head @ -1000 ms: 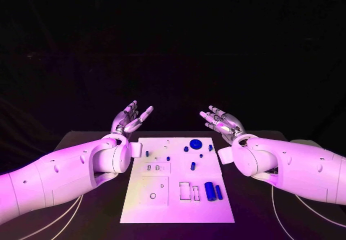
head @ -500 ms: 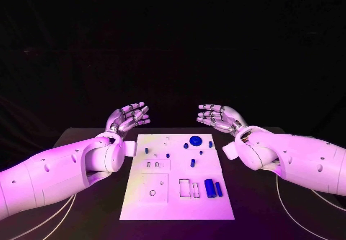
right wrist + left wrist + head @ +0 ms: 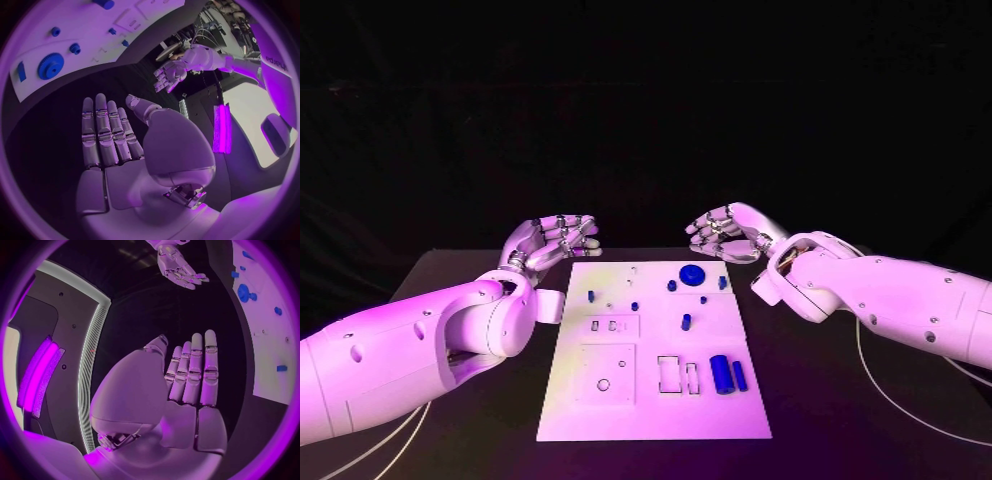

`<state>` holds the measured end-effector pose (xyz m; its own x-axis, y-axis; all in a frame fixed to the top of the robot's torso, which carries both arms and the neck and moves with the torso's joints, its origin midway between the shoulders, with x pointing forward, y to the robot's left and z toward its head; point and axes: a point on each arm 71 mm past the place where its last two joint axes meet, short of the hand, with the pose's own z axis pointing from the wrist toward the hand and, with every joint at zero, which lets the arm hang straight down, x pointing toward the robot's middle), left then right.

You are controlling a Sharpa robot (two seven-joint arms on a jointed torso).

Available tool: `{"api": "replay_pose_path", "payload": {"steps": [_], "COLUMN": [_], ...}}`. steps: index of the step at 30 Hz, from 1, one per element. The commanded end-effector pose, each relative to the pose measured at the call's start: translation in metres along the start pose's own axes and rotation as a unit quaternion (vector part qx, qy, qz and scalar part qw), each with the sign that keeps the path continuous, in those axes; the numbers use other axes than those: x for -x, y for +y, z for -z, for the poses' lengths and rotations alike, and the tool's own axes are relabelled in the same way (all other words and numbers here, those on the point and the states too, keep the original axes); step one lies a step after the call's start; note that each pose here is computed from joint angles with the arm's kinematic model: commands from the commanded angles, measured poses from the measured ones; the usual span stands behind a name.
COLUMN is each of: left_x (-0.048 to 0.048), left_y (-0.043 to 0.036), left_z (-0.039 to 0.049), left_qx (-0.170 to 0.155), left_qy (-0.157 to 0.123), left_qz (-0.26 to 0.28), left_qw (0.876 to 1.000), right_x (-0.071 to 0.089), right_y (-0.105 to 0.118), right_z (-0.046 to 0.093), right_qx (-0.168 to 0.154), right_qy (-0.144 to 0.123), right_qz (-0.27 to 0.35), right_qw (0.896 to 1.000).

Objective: Assemble the parts on the task board

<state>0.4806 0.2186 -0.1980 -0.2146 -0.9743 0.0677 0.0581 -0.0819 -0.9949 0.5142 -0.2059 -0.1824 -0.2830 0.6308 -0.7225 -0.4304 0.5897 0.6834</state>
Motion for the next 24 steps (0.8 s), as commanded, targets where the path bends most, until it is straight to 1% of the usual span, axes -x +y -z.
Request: {"api": "replay_pose_path", "payload": {"steps": [1, 3, 6, 7, 8, 13, 19, 24], "left_x": [-0.0088, -0.0107, -0.0138, -0.0147, -0.0154, -0.0169, -0.0183, -0.0198], "left_y": [-0.0068, -0.0093, -0.0139, -0.0160, -0.0177, -0.0230, -0.0263, -0.0296], "left_z": [0.0035, 0.0056, 0.0088, 0.0100, 0.0109, 0.0140, 0.0163, 0.0176], "left_qx": [-0.011, -0.013, -0.015, -0.016, -0.017, -0.018, -0.015, -0.016], "left_qy": [0.033, 0.038, 0.046, 0.048, 0.050, 0.055, 0.059, 0.063], "left_qz": [0.003, 0.005, 0.009, 0.011, 0.012, 0.018, 0.026, 0.030], "left_qw": [0.999, 0.999, 0.999, 0.999, 0.999, 0.998, 0.998, 0.997], "right_x": [-0.006, -0.006, -0.006, -0.006, -0.006, -0.009, -0.014, -0.018], "right_y": [0.002, 0.004, 0.008, 0.011, 0.013, 0.022, 0.028, 0.031], "right_z": [-0.004, -0.006, -0.011, -0.013, -0.014, -0.020, -0.026, -0.031], "right_qx": [-0.005, -0.006, -0.010, -0.011, -0.011, -0.005, 0.000, 0.004], "right_qy": [0.070, 0.081, 0.099, 0.104, 0.107, 0.112, 0.118, 0.121], "right_qz": [0.135, 0.167, 0.225, 0.246, 0.263, 0.318, 0.356, 0.373], "right_qw": [0.988, 0.983, 0.969, 0.963, 0.959, 0.941, 0.927, 0.920]}}
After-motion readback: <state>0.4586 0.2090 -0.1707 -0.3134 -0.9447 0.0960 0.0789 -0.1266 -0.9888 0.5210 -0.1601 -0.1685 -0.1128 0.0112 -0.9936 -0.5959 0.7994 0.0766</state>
